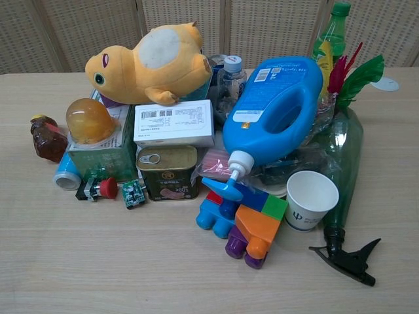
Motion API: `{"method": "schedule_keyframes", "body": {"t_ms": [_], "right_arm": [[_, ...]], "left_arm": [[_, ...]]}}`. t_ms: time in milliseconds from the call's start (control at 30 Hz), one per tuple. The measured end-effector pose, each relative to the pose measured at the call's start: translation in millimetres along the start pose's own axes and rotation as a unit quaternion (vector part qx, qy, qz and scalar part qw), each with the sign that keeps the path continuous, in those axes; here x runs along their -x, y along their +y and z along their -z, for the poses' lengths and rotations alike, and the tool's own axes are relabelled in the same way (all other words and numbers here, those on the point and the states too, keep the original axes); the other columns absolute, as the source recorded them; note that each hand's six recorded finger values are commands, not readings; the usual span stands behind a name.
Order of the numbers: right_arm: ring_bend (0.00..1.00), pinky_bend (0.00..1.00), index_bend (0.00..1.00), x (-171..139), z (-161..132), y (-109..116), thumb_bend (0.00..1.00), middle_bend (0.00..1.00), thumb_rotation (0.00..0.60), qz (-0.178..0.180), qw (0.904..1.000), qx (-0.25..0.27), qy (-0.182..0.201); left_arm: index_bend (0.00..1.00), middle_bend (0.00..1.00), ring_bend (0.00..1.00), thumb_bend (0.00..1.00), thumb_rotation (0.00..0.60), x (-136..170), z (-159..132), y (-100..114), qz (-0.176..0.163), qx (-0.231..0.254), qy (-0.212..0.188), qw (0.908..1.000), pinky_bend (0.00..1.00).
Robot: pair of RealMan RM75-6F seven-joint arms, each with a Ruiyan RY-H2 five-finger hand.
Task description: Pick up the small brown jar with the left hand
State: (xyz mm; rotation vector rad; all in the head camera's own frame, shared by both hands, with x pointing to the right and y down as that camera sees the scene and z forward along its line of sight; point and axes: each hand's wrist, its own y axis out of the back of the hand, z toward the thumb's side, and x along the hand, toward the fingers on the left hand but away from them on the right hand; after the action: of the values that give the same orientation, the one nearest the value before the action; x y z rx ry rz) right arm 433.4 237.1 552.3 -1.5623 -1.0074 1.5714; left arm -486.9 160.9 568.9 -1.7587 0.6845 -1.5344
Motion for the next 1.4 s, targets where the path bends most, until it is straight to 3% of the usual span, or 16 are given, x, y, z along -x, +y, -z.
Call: {"method": "schedule_keyframes", "body": {"t_ms": [200, 367, 567, 767, 1033, 1400], "right_arm": [[0.0, 0.0, 0.0, 1, 1, 3, 0.0, 0.0, 0.278, 0.005, 1.0, 0.007, -0.003], [0.0, 0.0, 0.0, 1, -1, 1, 0.0, 0.0, 0.279, 0.001, 0.9999, 0.01, 0.0], [0.0, 0.0, 0.0, 2, -3, -1, 0.0, 0.0, 0.276, -0.003, 0.9999, 0.009, 0.004], [0.0, 0.0, 0.0, 3, -4, -2, 0.0, 0.0, 0.275, -0.005, 0.9999, 0.009, 0.005], [0.0, 0.0, 0.0, 3, -6, -5, 0.0, 0.0, 0.278, -0.01, 0.9999, 0.009, 0.008], [0.0, 0.0, 0.0, 3, -6, -4, 0.0, 0.0, 0.273, -0.009, 0.9998, 0.016, 0.009]], "left_arm": [[0.0, 0.0, 0.0, 0.0, 0.6, -36, 2, 17, 0.007, -0.098, -0.046, 0.9941, 0.0], [0.0, 0.0, 0.0, 0.0, 0.6, -58, 4, 3, 0.041, -0.156, -0.061, 0.985, 0.0], [0.0, 0.0, 0.0, 0.0, 0.6, -74, 7, -32, 0.068, -0.159, -0.05, 0.9837, 0.0], [0.0, 0.0, 0.0, 0.0, 0.6, -91, -1, -55, 0.068, -0.16, -0.04, 0.9839, 0.0], [0.0, 0.0, 0.0, 0.0, 0.6, -125, -16, -56, 0.053, -0.149, -0.019, 0.9872, 0.0], [0.0, 0.0, 0.0, 0.0, 0.6, -155, -40, -75, 0.068, -0.169, -0.004, 0.9833, 0.0]]}}
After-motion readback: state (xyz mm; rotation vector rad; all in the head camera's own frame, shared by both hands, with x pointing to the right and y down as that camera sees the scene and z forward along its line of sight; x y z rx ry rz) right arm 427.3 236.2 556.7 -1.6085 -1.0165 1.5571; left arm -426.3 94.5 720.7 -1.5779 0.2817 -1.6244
